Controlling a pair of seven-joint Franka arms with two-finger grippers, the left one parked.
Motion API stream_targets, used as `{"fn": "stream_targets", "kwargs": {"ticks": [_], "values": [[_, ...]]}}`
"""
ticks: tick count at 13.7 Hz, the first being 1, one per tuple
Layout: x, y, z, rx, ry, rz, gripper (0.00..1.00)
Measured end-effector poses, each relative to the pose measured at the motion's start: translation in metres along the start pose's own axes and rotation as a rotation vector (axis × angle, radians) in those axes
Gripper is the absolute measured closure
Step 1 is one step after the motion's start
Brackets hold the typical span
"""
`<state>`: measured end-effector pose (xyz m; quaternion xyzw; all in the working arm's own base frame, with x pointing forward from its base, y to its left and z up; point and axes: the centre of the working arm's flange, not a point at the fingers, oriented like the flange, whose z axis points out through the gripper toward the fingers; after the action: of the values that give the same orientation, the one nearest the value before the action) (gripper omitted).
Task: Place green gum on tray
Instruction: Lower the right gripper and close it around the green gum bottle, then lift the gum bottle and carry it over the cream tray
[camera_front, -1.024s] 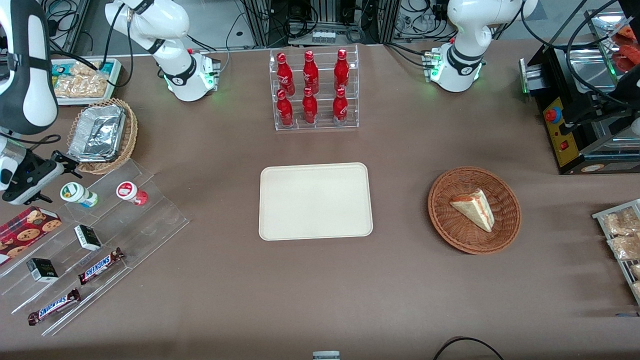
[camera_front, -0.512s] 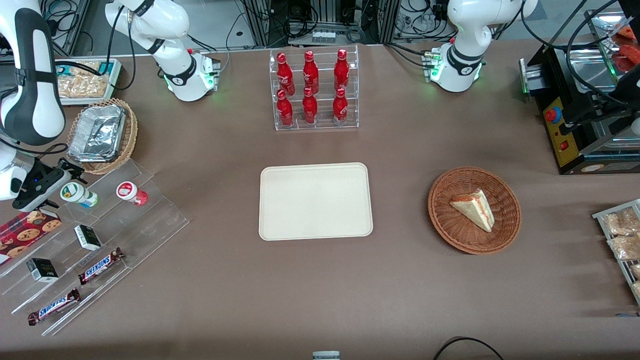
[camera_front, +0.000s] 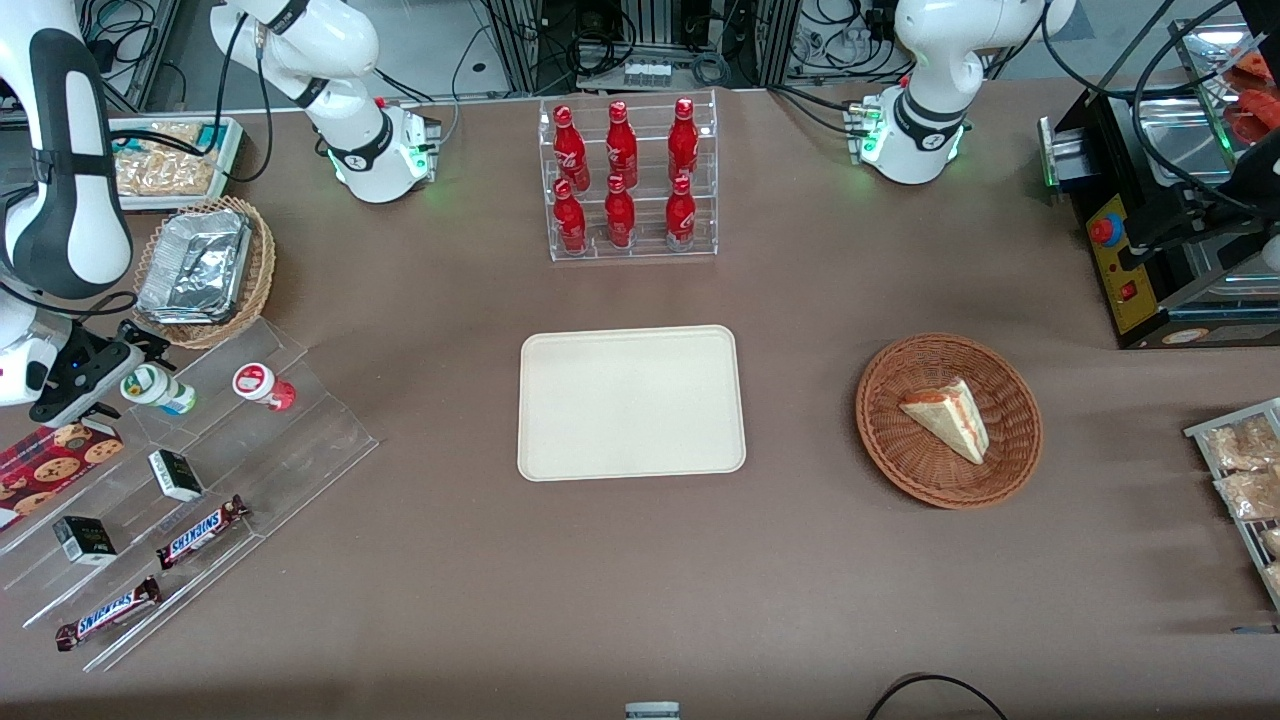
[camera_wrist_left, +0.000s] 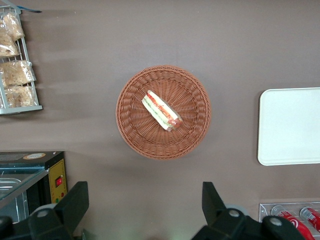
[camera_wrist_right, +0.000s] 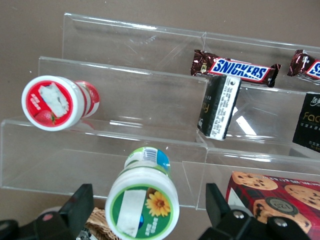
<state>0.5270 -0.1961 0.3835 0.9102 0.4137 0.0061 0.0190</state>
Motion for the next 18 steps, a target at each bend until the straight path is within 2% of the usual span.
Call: {"fn": "stream_targets", "kwargs": {"ticks": [2, 3, 4, 5, 6, 10, 13, 18], "values": [[0.0, 0.0, 0.002, 0.002, -0.001, -0.001, 0.04], [0.0, 0.0, 0.003, 0.003, -0.002, -0.001, 0.13], [0.0, 0.0, 0.004, 0.005, -0.003, -0.001, 0.28], [0.0, 0.001, 0.005, 0.007, -0.004, -0.001, 0.38], [0.0, 0.001, 0.005, 0.007, -0.004, -0.001, 0.41], [0.001, 0.001, 0.002, 0.014, -0.006, -0.003, 0.41], [0.014, 0.006, -0.027, 0.035, -0.014, -0.01, 0.41], [0.084, -0.023, -0.062, 0.081, -0.043, 0.043, 0.41]]}}
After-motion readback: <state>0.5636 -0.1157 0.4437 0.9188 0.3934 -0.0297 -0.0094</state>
